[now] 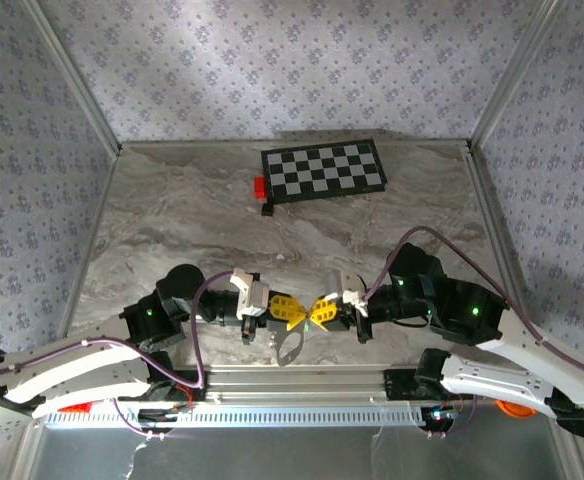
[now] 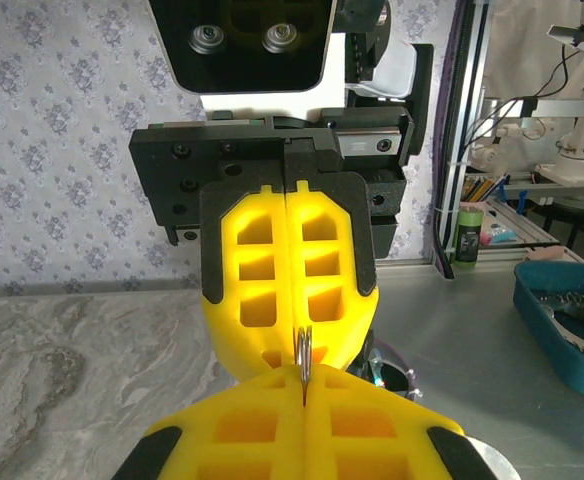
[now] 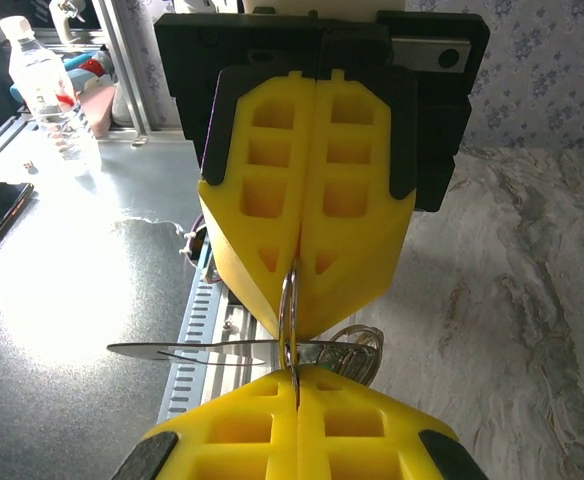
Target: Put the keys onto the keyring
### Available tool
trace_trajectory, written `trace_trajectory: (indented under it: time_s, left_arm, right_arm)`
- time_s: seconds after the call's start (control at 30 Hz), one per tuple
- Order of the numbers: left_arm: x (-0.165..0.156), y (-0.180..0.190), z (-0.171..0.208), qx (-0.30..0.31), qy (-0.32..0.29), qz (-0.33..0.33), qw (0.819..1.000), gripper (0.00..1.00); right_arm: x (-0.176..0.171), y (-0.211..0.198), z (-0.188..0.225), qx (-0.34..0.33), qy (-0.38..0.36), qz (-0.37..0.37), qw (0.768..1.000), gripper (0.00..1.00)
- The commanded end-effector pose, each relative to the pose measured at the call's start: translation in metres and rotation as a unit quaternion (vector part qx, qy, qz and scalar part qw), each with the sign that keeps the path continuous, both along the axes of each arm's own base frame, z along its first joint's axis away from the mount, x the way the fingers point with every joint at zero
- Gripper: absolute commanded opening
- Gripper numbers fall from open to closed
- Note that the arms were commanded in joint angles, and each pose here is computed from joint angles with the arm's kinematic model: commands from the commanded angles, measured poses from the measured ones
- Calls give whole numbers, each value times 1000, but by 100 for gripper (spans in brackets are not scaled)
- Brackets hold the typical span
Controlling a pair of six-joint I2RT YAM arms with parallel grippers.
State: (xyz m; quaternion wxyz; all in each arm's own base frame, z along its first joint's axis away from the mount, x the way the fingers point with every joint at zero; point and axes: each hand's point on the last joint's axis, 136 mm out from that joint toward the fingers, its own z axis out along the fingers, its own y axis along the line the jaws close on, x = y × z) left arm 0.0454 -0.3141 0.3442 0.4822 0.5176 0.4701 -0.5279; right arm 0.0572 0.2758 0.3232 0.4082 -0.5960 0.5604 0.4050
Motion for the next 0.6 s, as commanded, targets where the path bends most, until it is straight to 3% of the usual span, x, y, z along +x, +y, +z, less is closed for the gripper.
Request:
trace_trajectory:
  time_s: [0.0,0.57]
  left_arm:
    - [-9,4,33,-57,-22,-19,998,0]
    - [-9,7,37,-76,-20,-18,997,0]
  right_arm:
    - [-3,1,0,-7,-2,10,1000,0]
    - [-13,3,-9,-14,5,35,999,0]
